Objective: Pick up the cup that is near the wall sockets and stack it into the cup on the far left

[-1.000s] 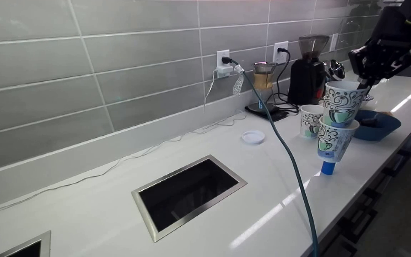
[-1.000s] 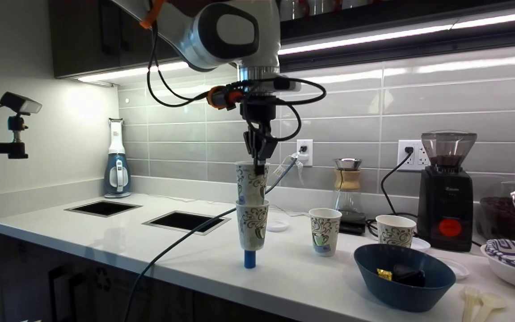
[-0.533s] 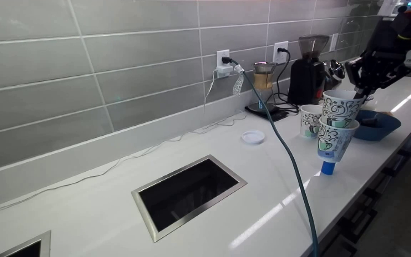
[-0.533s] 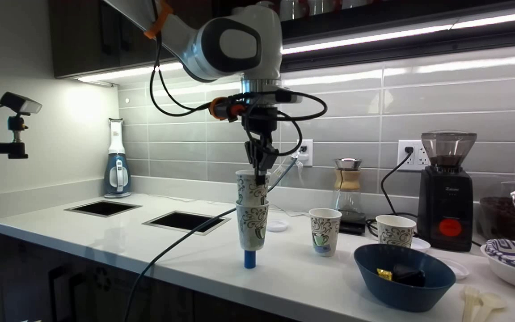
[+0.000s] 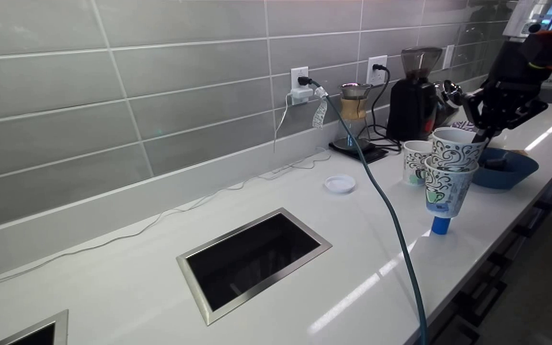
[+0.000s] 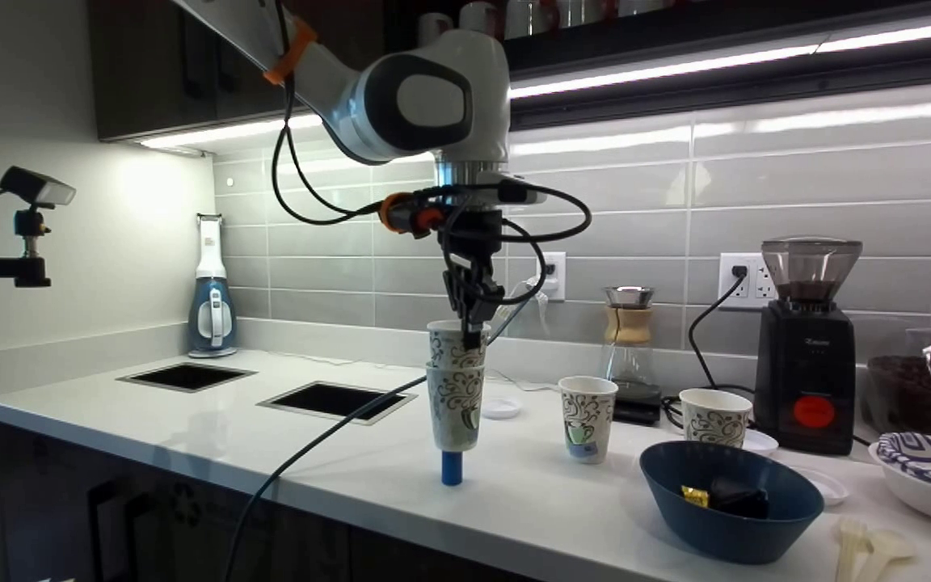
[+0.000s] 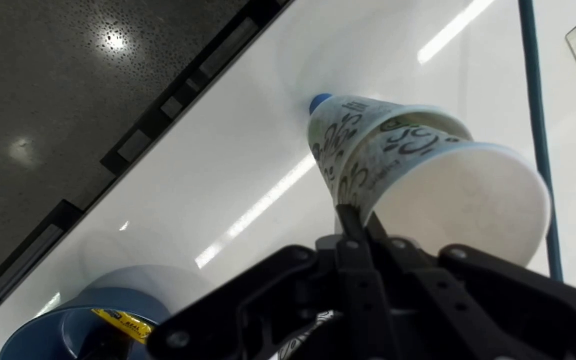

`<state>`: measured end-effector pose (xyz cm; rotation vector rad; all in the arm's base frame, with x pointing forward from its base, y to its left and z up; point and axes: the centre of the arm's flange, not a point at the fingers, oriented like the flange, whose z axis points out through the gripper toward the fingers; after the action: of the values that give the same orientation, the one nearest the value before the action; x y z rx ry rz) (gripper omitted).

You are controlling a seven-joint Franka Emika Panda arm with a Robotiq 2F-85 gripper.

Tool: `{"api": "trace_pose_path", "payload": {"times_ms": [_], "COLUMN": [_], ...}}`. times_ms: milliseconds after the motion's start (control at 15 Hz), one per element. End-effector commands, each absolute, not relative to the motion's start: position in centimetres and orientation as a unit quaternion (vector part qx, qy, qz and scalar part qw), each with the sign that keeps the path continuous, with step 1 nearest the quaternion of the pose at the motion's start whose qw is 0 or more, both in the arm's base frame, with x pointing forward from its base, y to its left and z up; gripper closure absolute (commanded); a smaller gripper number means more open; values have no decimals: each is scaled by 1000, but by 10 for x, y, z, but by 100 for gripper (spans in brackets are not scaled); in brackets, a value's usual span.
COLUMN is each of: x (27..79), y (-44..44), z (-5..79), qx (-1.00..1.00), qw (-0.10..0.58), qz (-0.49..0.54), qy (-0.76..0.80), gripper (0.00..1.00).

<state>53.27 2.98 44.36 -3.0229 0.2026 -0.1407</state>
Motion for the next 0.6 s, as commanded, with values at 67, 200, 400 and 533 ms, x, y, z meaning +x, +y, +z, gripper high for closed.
{"api": "trace_pose_path", "payload": {"times_ms": [67, 200, 400, 533], "x": [530, 529, 526, 525], "y": [32, 32, 32, 32], "z": [432, 430, 427, 426], "qx": [-995, -995, -995, -996], "qw": [54, 53, 52, 50], "qz": [-55, -54, -51, -50], "qy": [63, 63, 62, 61], "gripper": [99, 99, 99, 99]}}
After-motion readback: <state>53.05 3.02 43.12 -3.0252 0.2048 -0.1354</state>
